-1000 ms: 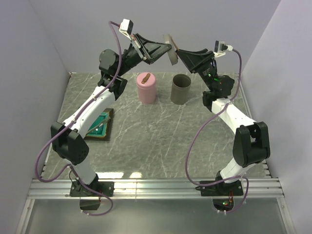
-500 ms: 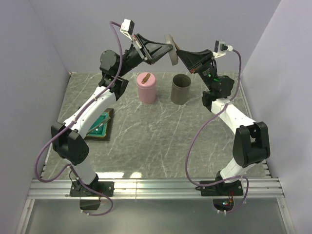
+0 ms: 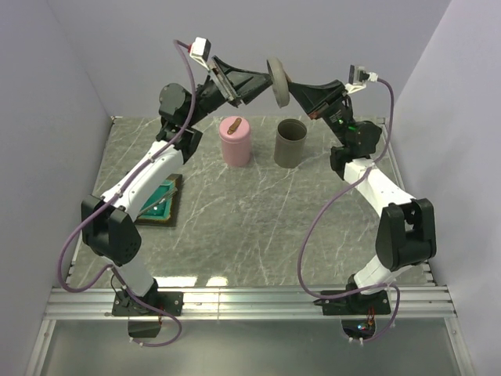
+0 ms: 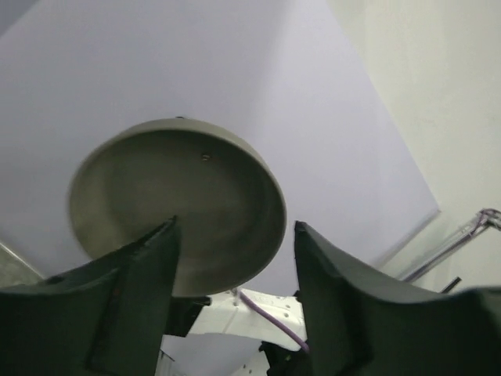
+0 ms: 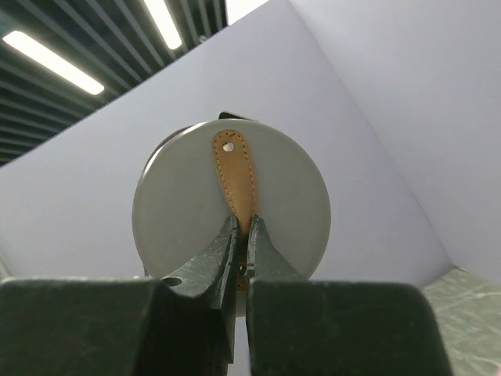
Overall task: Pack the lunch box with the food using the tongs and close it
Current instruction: Pass the lid of the lunch box from the left arm to the right, then put the lid back on the lunch box
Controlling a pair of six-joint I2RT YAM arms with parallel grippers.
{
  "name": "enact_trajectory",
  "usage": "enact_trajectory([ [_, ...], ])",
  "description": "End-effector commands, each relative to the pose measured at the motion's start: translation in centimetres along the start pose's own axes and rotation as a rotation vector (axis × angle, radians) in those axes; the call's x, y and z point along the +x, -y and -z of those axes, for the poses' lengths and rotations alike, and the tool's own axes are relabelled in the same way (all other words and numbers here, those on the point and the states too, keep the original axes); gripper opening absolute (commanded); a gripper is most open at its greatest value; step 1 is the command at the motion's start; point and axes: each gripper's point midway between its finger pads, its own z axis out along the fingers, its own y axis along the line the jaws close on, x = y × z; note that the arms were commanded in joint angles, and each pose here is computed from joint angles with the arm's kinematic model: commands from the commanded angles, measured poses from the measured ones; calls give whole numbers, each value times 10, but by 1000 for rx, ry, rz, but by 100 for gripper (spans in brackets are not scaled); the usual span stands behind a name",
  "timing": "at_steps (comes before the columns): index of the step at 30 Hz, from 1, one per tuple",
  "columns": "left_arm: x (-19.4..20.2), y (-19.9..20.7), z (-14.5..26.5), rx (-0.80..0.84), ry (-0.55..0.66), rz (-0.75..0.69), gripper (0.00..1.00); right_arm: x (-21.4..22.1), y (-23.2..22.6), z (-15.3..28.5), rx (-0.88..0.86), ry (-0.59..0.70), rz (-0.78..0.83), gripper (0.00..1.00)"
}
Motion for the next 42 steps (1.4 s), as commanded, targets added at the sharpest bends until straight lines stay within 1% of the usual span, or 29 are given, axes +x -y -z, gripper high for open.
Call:
enact_trajectory([
  [1,-20,26,19,20,40,-126,67,-15,-21,4,-13,-35,119,0],
  [2,-20,15,25,-15,42,-124,73,-16,-22,3,-7,-50,169,0],
  [3,-27,9,31,-38,52,-140,82,-14,-8,6,53,-81,162,0],
  [4,-30,11,37,-50,58,-166,86,-11,-1,7,82,-110,172,0],
  [5,-31,-2,45,-87,64,-162,90,-11,-1,6,89,-144,239,0],
  [6,-39,-2,55,-104,76,-187,96,-4,17,11,169,-193,213,0],
  [7,-41,-9,61,-129,75,-219,99,-2,25,14,207,-222,230,0],
  [8,-43,-16,68,-158,69,-230,99,-7,28,11,220,-250,340,0],
  [9,-45,-26,77,-208,46,-229,99,-6,36,13,258,-279,375,0],
  [10,-45,-27,81,-219,26,-296,99,3,53,24,343,-341,355,0],
  [11,-46,-24,82,-227,4,-341,100,-5,57,22,358,-367,464,0],
  [12,-45,-23,85,-253,-21,-375,99,1,75,35,459,-426,441,0],
  [13,-40,-37,93,-318,-75,-440,99,-2,84,40,509,-452,472,0],
  [14,-40,-33,94,-333,-91,-486,99,-13,90,34,522,-482,564,0],
  [15,-39,-27,98,-342,-100,-530,99,-10,107,50,626,-539,541,0],
  [16,-39,-36,106,-388,-123,-589,100,-12,113,53,664,-564,559,0],
  [17,-37,-37,111,-404,-138,-621,99,-21,121,49,681,-588,614,0],
  [18,-35,-29,115,-407,-137,-655,100,-18,129,61,736,-637,597,0],
  [19,-37,-28,118,-412,-138,-708,99,-22,136,64,774,-647,613,0],
  [20,-31,-36,127,-453,-157,-696,99,-26,143,62,788,-661,637,0],
  [21,-31,-32,130,-463,-155,-712,100,-22,150,71,820,-710,634,0],
  [23,-28,-37,139,-499,-172,-737,99,-27,166,70,861,-744,669,0],
  [24,-27,-31,142,-500,-168,-760,100,-23,171,78,891,-783,654,0],
  [28,-25,-33,154,-547,-179,-801,99,-20,198,88,957,-843,685,0],
  [31,-22,-35,161,-569,-189,-818,100,-13,211,96,982,-852,693,0],
  [36,-21,-38,173,-604,-185,-836,99,-4,228,99,999,-830,714,0],
  [37,-22,-39,176,-619,-181,-836,99,2,232,103,1002,-832,698,0],
  [42,-25,-33,176,-616,-170,-838,99,12,242,102,1015,-821,727,0],
])
